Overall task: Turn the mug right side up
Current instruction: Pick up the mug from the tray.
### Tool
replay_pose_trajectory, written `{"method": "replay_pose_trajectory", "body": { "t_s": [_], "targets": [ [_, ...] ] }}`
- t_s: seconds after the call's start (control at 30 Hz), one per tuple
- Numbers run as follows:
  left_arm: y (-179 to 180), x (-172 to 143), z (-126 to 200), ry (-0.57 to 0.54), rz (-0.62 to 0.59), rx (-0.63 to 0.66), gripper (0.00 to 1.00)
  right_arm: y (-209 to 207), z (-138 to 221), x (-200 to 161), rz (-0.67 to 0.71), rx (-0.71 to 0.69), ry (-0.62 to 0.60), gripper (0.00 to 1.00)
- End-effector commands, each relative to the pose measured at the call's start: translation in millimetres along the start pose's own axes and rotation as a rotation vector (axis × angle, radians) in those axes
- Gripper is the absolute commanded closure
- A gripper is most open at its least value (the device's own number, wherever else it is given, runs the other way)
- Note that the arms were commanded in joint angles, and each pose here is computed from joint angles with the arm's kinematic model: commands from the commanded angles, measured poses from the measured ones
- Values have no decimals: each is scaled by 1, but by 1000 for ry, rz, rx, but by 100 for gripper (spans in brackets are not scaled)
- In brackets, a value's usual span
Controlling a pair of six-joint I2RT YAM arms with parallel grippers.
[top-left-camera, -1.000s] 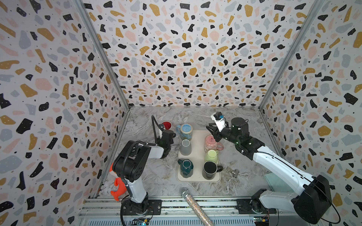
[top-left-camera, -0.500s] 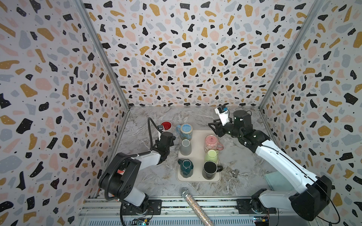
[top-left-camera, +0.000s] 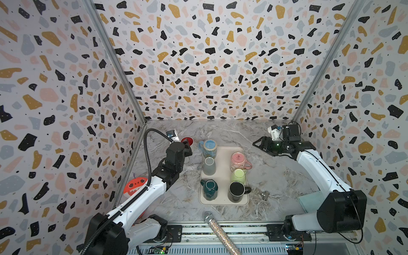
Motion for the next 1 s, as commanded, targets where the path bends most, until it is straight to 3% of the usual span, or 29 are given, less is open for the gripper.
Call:
{"method": "replay_pose_trajectory", "body": {
  "t_s": [0.0,0.33,0.67,0.97],
  "targets": [
    [-10,6,4,17,-13,-59,52,6,5,-10,-194,133,77,31],
    [-18,13,6,29,0,-91,51,-32,-15,-50,-576,251,250,36],
    [-22,13,5,35,22,-111,51,-44,-28,-55,-690,288,263,37],
    [-22,13,5,40,24,-115,51,-41,-40,-41,-695,312,249,39]
  ]
}}
Point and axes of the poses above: each gripper's point midway between its finger pads, its own z axis back along the fingers, its own y axis along the line the jaws close on, x = y × z, the point moved 1 cm from there along z, back along the fingers, and after that the axes turned 10 degrees about -z, right-handed, at the moved point
